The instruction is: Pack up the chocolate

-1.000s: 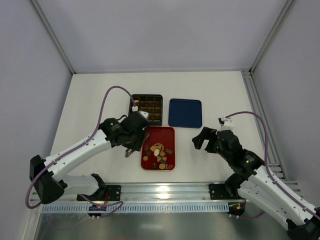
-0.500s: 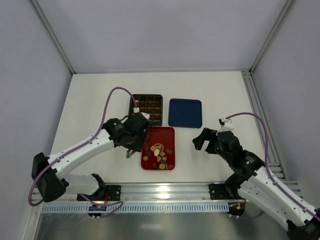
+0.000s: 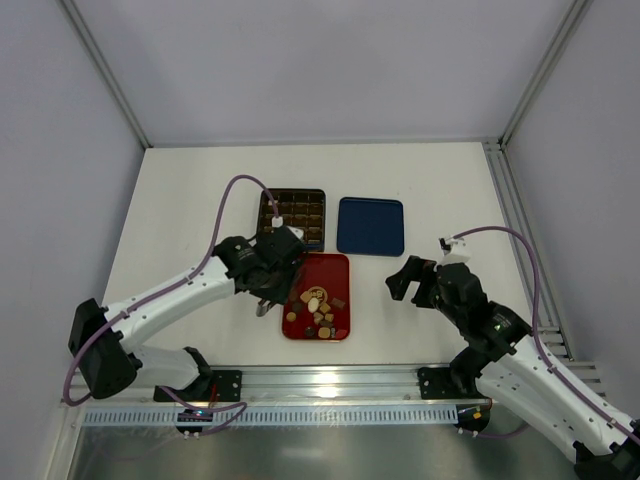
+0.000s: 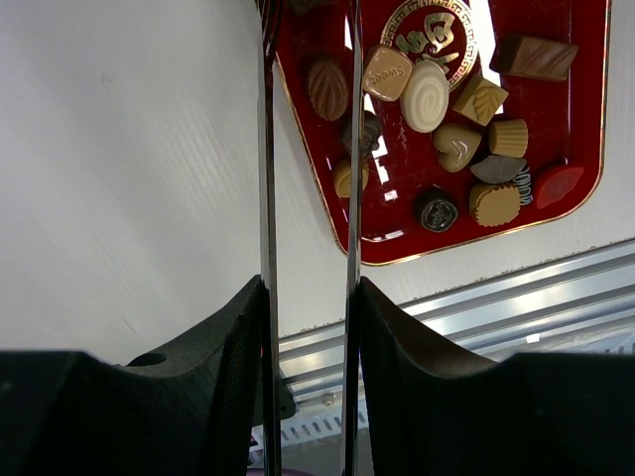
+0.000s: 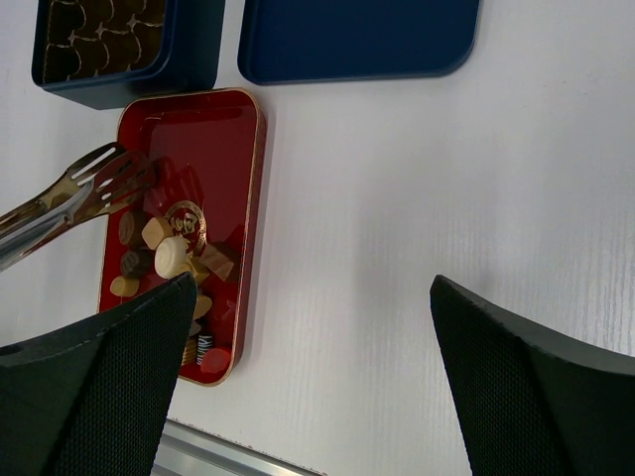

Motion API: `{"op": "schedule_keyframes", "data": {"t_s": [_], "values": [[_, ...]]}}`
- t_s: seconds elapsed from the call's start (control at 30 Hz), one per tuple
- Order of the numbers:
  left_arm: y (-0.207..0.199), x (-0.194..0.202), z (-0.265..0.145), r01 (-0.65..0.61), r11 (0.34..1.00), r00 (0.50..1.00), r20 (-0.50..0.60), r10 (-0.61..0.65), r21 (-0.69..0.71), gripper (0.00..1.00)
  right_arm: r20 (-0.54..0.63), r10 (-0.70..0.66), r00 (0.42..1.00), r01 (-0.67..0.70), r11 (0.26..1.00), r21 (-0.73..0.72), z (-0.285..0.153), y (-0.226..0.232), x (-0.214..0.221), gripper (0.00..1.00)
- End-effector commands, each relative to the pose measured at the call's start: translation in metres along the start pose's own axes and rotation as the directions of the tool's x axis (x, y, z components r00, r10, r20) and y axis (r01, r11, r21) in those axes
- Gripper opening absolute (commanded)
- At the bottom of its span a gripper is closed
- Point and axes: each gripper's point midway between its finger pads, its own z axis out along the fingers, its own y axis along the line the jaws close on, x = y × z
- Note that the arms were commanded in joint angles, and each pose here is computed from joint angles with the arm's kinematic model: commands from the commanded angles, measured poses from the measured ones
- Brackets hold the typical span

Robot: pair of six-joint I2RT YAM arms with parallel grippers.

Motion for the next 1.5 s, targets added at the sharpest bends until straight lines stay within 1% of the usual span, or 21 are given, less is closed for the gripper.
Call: {"op": "schedule_keyframes", "data": {"t_s": [0.0, 0.43, 0.87, 1.0, 1.17, 1.2, 1.47], "values": [[-0.008, -0.009, 0.002, 0.01, 1.0, 0.999, 0.031, -0.011, 0.023, 0.4, 0.022, 0.012, 1.0, -0.012, 1.0, -0.001, -0.002, 0.001, -0.005, 1.0], [-0.018, -0.006, 0.005, -0.025, 0.999, 1.0, 0.012, 0.025, 0.023, 0.39, 0.026, 0.015, 1.0, -0.015, 1.0, 0.003, -0.003, -0.001, -0.004, 1.0], [-0.013, -0.005, 0.001, -0.03, 1.0, 0.999, 0.02, 0.03, 0.0, 0.39, 0.028, 0.023, 0.999, -0.023, 1.0, -0.003, -0.003, -0.001, -0.004, 1.0], [-0.012, -0.006, 0.001, -0.033, 0.999, 0.999, 0.024, 0.033, -0.009, 0.34, 0.025, 0.021, 0.999, -0.021, 1.0, -0.002, -0.003, -0.001, -0.003, 1.0], [-0.011, -0.008, 0.0, -0.036, 0.999, 0.999, 0.027, 0.036, -0.015, 0.32, 0.026, 0.022, 0.999, -0.022, 1.0, 0.001, -0.003, -0.001, -0.003, 1.0], [-0.011, -0.01, -0.001, -0.036, 0.999, 0.999, 0.033, 0.037, -0.016, 0.3, 0.026, 0.02, 0.999, -0.02, 1.0, -0.001, -0.003, -0.001, -0.003, 1.0], [-0.012, -0.023, -0.014, -0.044, 0.999, 0.997, 0.068, 0.045, -0.018, 0.29, 0.029, 0.019, 0.999, -0.019, 1.0, 0.002, -0.002, -0.001, -0.004, 1.0]]}}
